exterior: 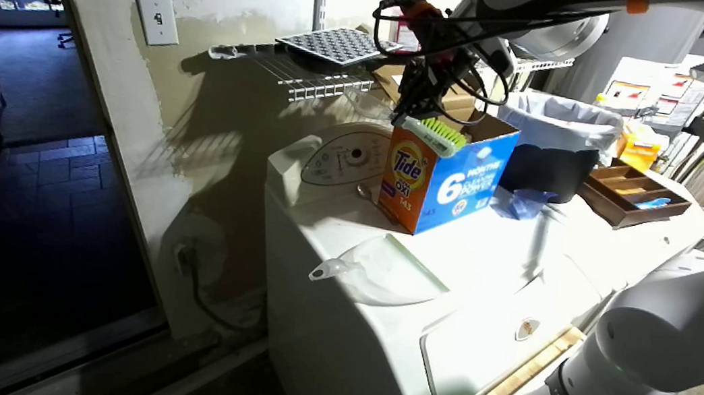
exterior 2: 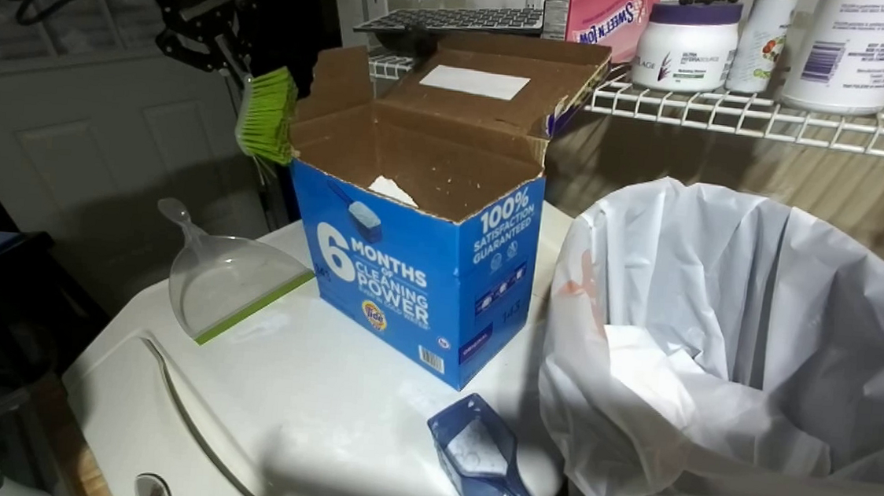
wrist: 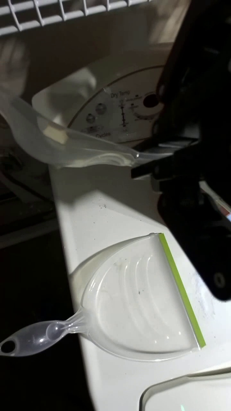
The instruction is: Hang the small brush on the top rack
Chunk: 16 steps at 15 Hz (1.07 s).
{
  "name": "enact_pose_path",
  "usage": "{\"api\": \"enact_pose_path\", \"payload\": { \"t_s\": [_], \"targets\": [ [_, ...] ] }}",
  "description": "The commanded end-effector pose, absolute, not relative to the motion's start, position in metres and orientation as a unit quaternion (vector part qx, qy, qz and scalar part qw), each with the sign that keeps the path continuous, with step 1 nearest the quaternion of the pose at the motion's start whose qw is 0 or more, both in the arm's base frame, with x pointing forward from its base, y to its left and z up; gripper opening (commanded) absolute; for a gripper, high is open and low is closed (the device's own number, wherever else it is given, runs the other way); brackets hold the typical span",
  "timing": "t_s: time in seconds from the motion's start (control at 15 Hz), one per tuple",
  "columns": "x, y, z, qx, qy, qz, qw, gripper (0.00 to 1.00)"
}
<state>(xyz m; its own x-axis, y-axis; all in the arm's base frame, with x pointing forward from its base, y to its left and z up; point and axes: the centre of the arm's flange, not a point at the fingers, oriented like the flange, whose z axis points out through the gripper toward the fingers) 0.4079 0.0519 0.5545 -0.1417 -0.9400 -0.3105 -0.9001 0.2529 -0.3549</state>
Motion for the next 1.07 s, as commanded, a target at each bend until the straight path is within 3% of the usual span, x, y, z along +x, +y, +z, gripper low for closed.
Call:
{"api": "enact_pose_path", "payload": {
  "t_s": [0.0, 0.07, 0.13, 0.47, 1.0],
  "targets": [
    [0.408, 0.053, 0.555, -0.610, 0.754, -0.042, 0.241, 0.10],
    [0.408, 0.053, 0.556, -0.610, 0.753, -0.042, 0.241, 0.10],
    [0.408, 0.053, 0.556, -0.610, 0.753, -0.041, 0.241, 0.03],
    [0.405, 0.063, 0.559, -0.563, 0.787, -0.046, 0.247, 0.03],
    [0.421, 0.091, 0.596, -0.469, 0.801, -0.094, 0.360, 0.03]
  ]
}}
